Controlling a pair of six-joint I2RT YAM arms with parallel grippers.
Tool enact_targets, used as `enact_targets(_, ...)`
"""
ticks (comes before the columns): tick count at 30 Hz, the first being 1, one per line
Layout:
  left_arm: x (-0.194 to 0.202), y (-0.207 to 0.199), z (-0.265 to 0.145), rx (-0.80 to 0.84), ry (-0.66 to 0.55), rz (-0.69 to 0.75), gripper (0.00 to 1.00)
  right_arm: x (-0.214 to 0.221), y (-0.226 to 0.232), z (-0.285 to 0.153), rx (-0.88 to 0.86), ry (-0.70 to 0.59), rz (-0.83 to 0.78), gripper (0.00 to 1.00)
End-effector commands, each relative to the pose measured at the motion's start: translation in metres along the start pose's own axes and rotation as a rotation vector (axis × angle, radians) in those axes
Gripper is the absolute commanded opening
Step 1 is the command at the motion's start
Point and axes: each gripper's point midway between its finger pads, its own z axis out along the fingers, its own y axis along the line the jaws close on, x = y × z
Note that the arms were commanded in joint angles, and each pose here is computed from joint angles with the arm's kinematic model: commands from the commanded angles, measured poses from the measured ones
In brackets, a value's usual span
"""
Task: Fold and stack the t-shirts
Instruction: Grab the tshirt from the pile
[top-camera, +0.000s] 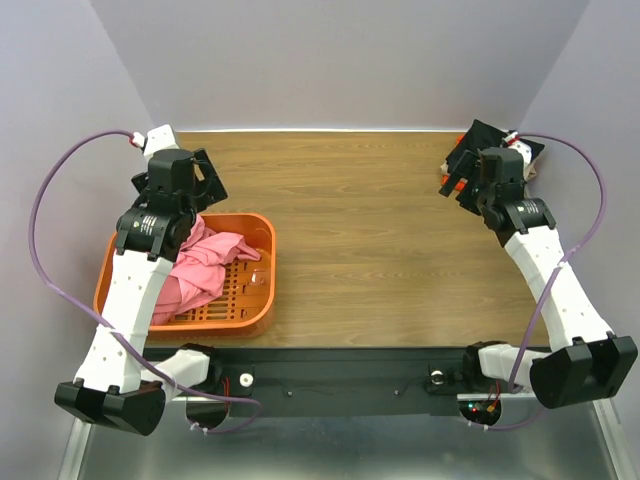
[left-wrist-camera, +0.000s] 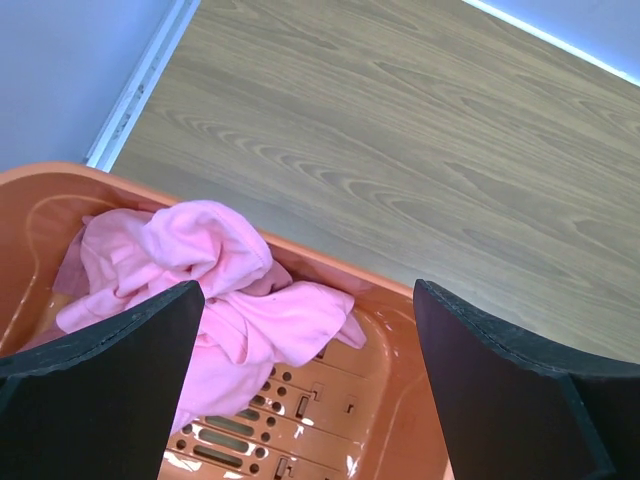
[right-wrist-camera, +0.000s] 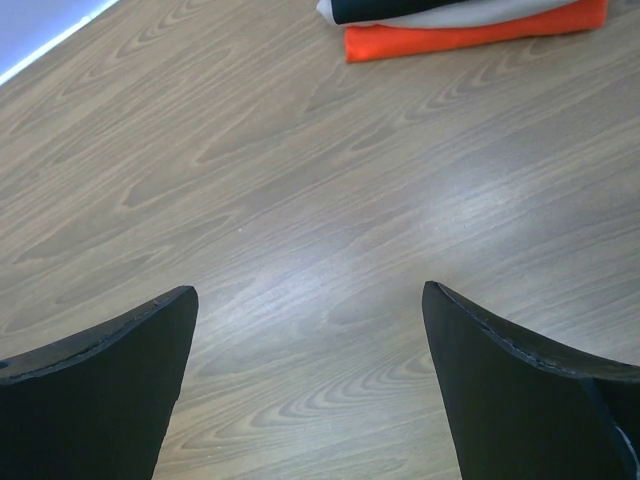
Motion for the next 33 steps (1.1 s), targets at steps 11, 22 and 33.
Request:
enact_targets(11, 0.016, 0.061, -0.021, -0.294, -0.006, -0.133, 0.99, -0.006, 0.002, 0.012, 0.012, -0.01, -0.01, 1.0)
enact_targets(22, 0.09, 0.081, -0.002, -0.393, 0.1, -0.258, 0.98, 0.007, 0.018, 0.017, -0.075, 0.044, -0.02, 1.0)
enact_targets(33, 0.09, 0.093, 0.057, -0.394, 0.061, -0.255, 0.98, 0.015, 0.014, 0.014, -0.082, 0.051, -0.02, 1.0)
